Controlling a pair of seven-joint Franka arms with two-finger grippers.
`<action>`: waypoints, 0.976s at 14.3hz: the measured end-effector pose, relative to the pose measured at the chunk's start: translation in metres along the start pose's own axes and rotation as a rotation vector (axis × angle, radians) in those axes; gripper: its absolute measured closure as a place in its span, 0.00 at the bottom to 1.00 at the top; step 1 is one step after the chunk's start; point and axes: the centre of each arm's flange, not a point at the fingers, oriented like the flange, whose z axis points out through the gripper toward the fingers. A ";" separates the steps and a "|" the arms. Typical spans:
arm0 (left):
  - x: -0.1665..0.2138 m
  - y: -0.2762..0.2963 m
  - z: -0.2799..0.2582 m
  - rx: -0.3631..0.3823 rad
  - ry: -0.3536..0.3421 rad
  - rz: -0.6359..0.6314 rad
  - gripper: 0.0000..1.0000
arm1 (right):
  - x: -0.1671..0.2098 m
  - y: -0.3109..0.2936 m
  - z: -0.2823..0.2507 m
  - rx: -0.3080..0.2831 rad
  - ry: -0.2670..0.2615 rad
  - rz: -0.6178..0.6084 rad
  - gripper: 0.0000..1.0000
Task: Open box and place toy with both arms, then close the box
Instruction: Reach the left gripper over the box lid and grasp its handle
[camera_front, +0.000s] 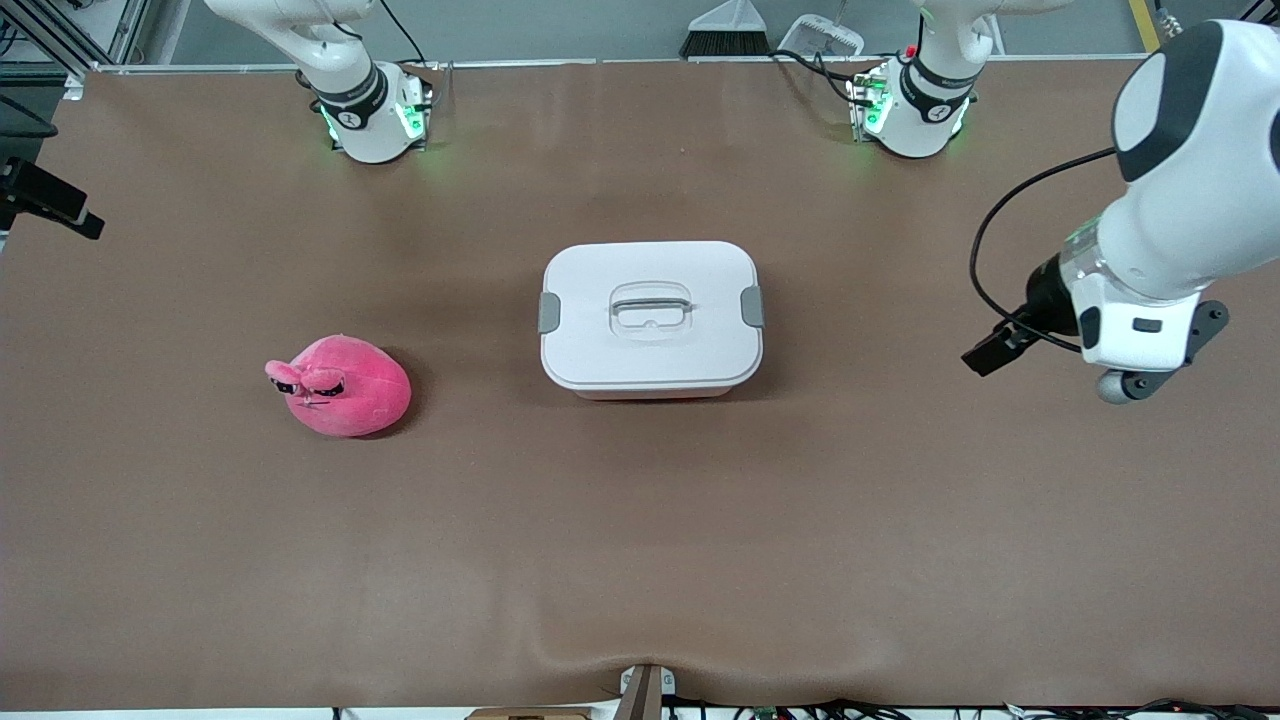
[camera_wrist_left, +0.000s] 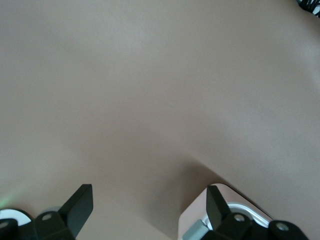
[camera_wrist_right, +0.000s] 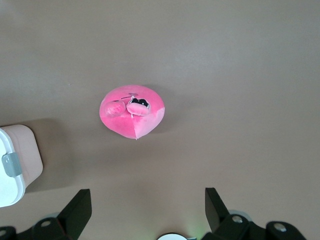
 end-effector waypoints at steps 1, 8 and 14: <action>-0.005 0.006 0.005 0.006 -0.005 -0.016 0.00 | -0.001 0.001 0.000 0.000 -0.005 0.002 0.00; -0.048 0.048 0.022 0.002 -0.005 -0.134 0.00 | -0.001 -0.002 0.000 0.009 -0.008 -0.004 0.00; -0.115 0.095 0.040 -0.011 -0.003 -0.330 0.00 | -0.001 -0.002 0.000 0.010 -0.008 -0.004 0.00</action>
